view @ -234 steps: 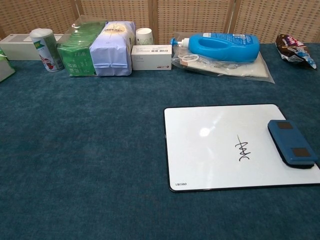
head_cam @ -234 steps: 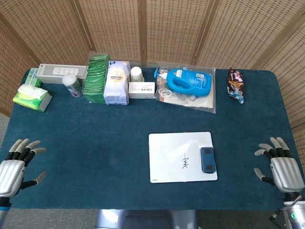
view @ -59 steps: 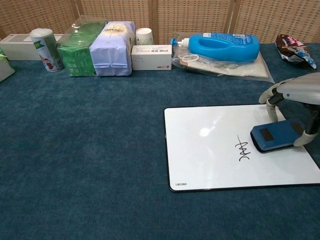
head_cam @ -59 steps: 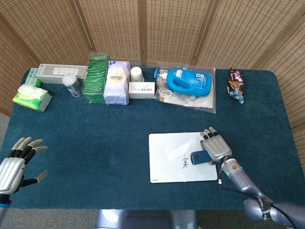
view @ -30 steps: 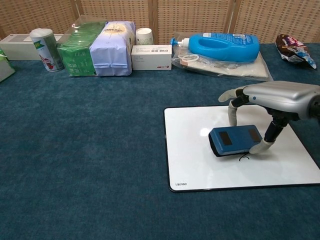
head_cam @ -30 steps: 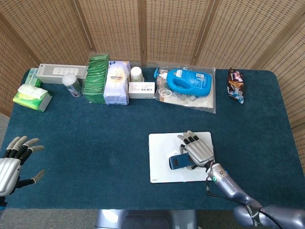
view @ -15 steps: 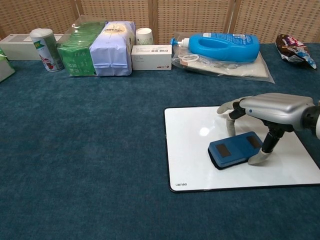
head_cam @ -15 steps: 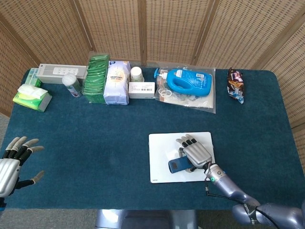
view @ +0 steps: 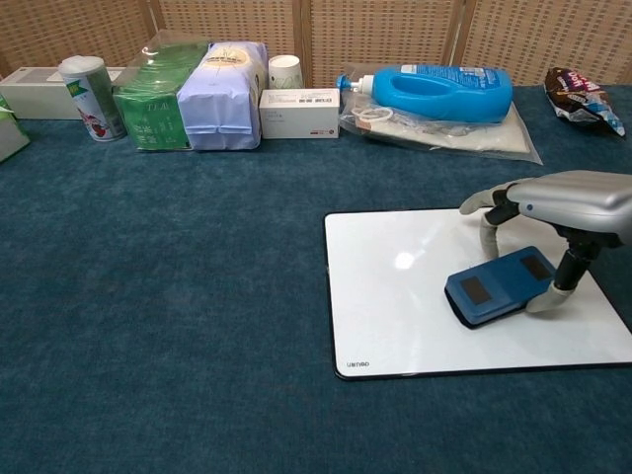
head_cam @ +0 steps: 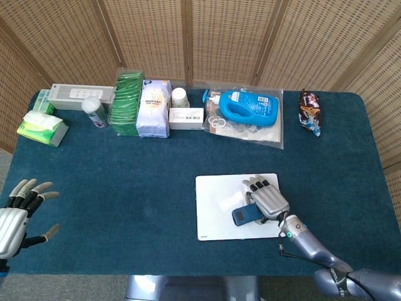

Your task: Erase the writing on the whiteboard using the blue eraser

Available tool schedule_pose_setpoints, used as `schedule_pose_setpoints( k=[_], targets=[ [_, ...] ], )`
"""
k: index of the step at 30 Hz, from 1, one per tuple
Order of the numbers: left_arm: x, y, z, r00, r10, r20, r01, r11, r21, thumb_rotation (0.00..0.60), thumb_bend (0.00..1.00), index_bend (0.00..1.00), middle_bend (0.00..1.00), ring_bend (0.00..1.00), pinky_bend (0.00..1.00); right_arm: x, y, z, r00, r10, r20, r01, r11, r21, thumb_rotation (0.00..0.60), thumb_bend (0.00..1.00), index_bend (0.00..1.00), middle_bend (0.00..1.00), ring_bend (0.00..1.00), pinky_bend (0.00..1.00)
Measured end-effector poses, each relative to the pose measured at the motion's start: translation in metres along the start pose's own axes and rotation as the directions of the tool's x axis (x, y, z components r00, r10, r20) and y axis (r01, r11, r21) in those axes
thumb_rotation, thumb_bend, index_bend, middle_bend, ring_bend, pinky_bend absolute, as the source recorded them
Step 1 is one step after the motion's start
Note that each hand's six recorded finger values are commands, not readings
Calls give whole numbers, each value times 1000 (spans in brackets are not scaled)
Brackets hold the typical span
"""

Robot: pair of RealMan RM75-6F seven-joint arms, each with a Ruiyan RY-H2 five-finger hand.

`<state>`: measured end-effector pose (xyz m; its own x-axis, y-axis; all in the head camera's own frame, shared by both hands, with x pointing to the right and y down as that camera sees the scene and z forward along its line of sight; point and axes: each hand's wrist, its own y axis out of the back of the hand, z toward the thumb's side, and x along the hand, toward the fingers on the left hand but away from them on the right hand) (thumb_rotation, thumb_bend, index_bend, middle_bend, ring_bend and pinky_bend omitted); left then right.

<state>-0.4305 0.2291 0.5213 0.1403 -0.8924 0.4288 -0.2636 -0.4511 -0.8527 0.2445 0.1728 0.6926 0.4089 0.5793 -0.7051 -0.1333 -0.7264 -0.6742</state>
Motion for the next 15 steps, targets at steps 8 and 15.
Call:
schedule_pose_setpoints(
  k=[8, 15],
  targets=[
    [1, -3, 0, 1000, -6, -1, 6, 1000, -4, 600, 295, 267, 191, 86, 0, 2, 5, 0, 1000, 18, 10, -18, 1000, -11, 600, 89, 600, 104, 0, 0],
    [0, -2, -5, 1000, -4, -13, 4, 1000, -4, 600, 294, 267, 191, 85, 0, -10, 3, 9, 999, 35, -3, -35, 999, -5, 600, 89, 463, 79, 0, 0]
  ],
)
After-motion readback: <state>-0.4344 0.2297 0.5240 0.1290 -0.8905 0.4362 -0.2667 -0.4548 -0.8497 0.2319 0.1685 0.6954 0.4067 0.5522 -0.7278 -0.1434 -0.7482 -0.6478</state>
